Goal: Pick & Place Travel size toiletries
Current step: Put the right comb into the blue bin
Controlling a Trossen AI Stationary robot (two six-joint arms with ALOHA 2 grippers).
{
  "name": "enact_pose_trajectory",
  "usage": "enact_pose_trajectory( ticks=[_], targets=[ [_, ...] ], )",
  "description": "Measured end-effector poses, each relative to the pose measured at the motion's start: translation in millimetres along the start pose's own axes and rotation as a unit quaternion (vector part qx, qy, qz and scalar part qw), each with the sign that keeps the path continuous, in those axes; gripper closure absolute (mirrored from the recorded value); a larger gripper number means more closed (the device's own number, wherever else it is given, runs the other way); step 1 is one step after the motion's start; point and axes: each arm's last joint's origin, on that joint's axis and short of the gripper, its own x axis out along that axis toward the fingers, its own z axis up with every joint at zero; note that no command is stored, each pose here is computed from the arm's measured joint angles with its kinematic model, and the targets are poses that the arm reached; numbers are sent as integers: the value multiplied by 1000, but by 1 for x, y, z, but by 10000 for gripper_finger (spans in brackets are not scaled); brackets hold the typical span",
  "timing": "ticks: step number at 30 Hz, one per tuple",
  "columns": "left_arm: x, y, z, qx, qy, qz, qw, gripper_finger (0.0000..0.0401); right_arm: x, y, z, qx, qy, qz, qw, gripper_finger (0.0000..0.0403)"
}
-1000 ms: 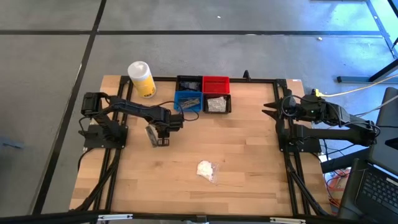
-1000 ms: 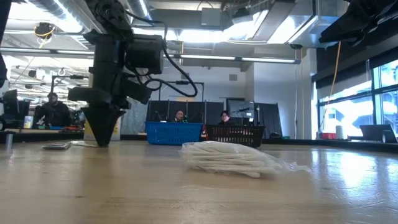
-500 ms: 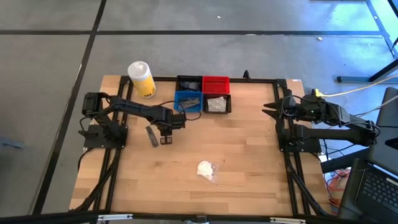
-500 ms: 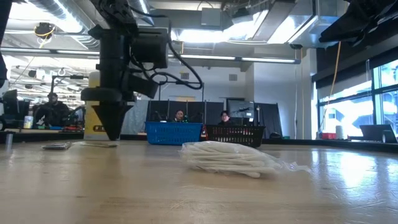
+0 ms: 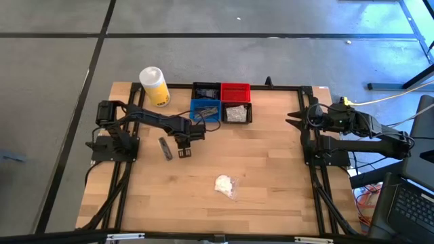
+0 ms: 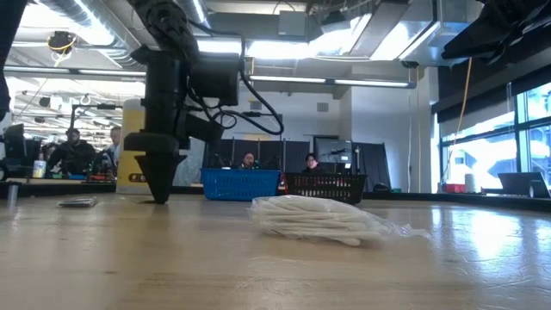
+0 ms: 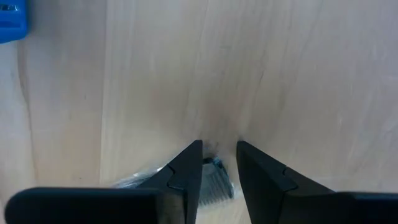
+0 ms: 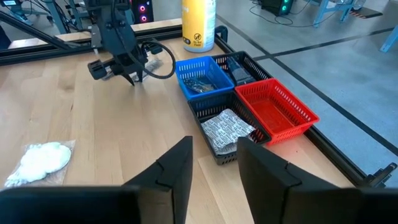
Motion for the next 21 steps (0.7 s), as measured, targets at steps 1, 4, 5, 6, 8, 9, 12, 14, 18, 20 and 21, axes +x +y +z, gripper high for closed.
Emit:
enact_pose_trajectory(
  ticks=[1,4,5,6,8,9,12,14,18,20,21],
  targets=[
    [1,0,0,0,1,-1,1000,304,0,0,0,0,0,0,1000,271],
    [1,2,0,1,2,-6,1000,315,0,0,0,0,0,0,1000,265],
    [1,3,0,0,2,-8,1000,321,0,0,0,0,0,0,1000,263],
    [1,3,0,2,2,-10,1000,330,0,0,0,0,0,0,1000,261],
    [1,3,0,8,2,-11,1000,350,0,0,0,0,0,0,1000,258],
    [1,3,0,13,3,-12,1000,361,0,0,0,0,0,0,1000,256],
    [1,3,0,19,4,-13,1000,392,0,0,0,0,0,0,1000,251],
    [1,3,-1,21,6,-13,1000,396,0,0,0,0,0,0,1000,248],
    [1,3,-2,22,10,-15,1000,399,0,0,0,0,0,0,1000,243],
    [-1,0,-3,27,9,-15,999,399,0,0,0,0,0,0,1000,241],
    [-3,0,-3,28,5,-13,1000,399,0,0,0,0,0,0,1000,240]
  ],
)
